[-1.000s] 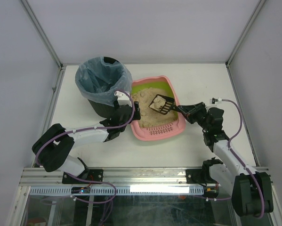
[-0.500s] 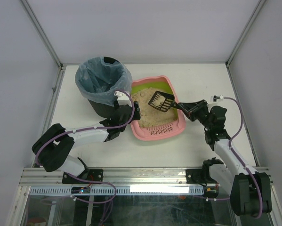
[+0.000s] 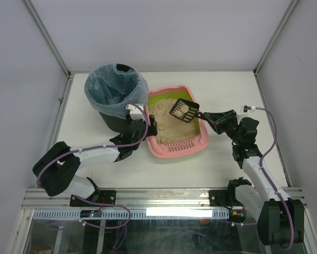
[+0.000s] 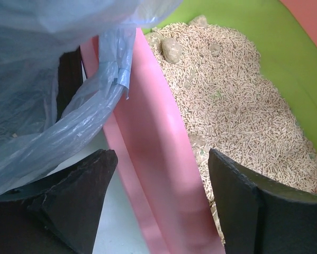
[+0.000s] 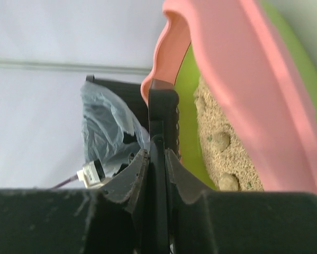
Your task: Clean the litter box
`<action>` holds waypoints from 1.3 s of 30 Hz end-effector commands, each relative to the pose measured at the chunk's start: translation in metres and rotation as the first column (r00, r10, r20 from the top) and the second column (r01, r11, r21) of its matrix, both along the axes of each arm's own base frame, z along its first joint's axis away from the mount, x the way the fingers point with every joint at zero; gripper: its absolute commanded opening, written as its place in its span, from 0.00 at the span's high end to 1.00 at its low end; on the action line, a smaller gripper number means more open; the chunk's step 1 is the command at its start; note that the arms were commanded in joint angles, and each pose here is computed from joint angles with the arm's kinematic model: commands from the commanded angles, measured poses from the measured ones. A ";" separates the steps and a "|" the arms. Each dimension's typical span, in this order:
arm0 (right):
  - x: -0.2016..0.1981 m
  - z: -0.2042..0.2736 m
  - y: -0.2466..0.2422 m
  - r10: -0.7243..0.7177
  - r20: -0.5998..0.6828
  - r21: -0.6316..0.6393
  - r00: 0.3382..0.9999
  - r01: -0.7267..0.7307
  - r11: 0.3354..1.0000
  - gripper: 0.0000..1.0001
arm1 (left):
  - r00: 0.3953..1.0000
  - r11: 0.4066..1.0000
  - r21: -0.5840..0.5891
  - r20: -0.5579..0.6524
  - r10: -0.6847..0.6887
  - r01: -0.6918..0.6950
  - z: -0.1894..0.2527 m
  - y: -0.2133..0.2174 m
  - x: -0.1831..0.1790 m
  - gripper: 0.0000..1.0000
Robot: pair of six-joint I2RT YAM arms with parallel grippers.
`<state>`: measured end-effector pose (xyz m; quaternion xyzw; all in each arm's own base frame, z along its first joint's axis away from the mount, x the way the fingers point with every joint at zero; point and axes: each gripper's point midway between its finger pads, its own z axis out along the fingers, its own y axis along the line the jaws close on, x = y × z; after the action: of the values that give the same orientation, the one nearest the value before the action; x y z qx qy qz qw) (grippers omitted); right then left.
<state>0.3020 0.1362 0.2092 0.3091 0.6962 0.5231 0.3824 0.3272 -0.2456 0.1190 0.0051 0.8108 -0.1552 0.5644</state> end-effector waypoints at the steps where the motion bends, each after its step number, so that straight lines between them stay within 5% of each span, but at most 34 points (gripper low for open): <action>1: 0.003 0.039 0.004 0.011 0.122 0.022 0.992 -0.014 1.000 1.00 | 0.998 0.996 -0.087 0.067 -0.003 0.009 0.028 -0.005 0.004 0.24; 3: 0.002 0.043 0.019 0.094 0.136 0.001 0.986 -0.095 0.995 1.00 | 0.998 0.996 -0.089 0.069 0.004 0.002 0.029 -0.003 0.004 0.24; 6: 0.007 0.034 -0.013 -0.087 0.092 0.055 0.992 0.082 0.995 1.00 | 0.998 0.996 -0.094 0.068 -0.002 0.009 0.029 -0.004 0.003 0.24; 9: 0.003 0.049 0.021 0.097 0.141 -0.015 0.985 -0.095 0.995 1.00 | 0.998 0.996 -0.094 0.070 0.005 0.002 0.030 -0.003 0.004 0.23; 13: 0.009 0.051 -0.004 -0.054 0.114 0.026 0.992 0.052 0.998 1.00 | 0.998 0.995 -0.096 0.067 -0.008 0.015 0.029 -0.006 0.003 0.24; 24: 0.054 0.173 0.025 -0.041 0.236 0.041 0.971 0.033 0.999 1.00 | 0.998 0.996 -0.091 0.062 -0.013 0.018 0.027 -0.007 0.004 0.25; 34: 0.096 0.225 0.143 0.157 0.340 -0.202 0.927 -0.091 0.975 1.00 | 0.998 0.997 -0.081 0.059 -0.017 0.021 0.024 -0.008 0.004 0.25; 39: 0.103 0.236 0.205 0.321 0.464 -0.394 0.826 -0.132 0.910 1.00 | 0.998 0.997 -0.077 0.058 -0.016 0.020 0.023 -0.008 0.005 0.25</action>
<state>0.4033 0.3153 0.4132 0.1022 0.7020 0.5305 0.4640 0.3252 -0.2481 0.1211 0.0094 0.8098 -0.1644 0.5631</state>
